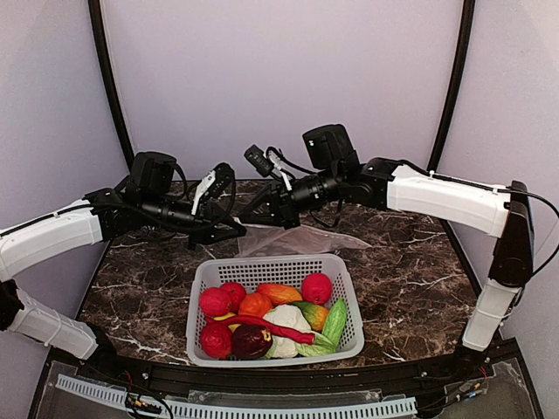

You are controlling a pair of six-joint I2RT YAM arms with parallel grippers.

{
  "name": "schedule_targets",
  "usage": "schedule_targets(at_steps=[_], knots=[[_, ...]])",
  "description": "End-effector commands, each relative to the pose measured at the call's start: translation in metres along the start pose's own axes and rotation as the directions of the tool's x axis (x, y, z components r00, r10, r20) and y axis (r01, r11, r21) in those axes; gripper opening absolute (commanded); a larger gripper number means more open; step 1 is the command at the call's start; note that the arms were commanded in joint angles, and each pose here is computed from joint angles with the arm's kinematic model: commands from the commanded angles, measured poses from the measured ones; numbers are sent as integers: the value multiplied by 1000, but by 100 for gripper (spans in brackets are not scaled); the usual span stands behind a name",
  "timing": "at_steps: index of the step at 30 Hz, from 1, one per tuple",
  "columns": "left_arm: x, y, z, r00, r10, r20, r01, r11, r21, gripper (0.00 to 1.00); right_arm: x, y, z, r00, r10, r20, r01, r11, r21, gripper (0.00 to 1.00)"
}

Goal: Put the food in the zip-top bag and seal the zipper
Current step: Unzip the zipper from the zipper food storage bag.

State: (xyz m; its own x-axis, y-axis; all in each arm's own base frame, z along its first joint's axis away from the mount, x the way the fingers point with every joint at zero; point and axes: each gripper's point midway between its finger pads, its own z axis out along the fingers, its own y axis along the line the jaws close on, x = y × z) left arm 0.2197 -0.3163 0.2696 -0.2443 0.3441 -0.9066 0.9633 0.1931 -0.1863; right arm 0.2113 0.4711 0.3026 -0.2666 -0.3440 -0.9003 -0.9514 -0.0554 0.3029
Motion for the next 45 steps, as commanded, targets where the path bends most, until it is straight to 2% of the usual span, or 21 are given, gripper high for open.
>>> schedule_targets(at_steps=[1, 18, 28, 45], knots=[[-11, -1, -4, 1000, 17, 17, -17, 1000, -21, 1, -3, 1, 5, 1000, -20, 9, 20, 1000, 0, 0], [-15, 29, -17, 999, -16, 35, 22, 985, -170, 1, 4, -9, -6, 999, -33, -2, 33, 993, 110, 0], [-25, 40, -30, 993, -61, 101, 78, 983, -168, 1, 2, -17, -10, 999, -44, 9, 42, 984, 173, 0], [-28, 57, -42, 986, -94, 136, 124, 966, -229, 0, 5, -19, -16, 999, -40, 20, 35, 977, 211, 0]])
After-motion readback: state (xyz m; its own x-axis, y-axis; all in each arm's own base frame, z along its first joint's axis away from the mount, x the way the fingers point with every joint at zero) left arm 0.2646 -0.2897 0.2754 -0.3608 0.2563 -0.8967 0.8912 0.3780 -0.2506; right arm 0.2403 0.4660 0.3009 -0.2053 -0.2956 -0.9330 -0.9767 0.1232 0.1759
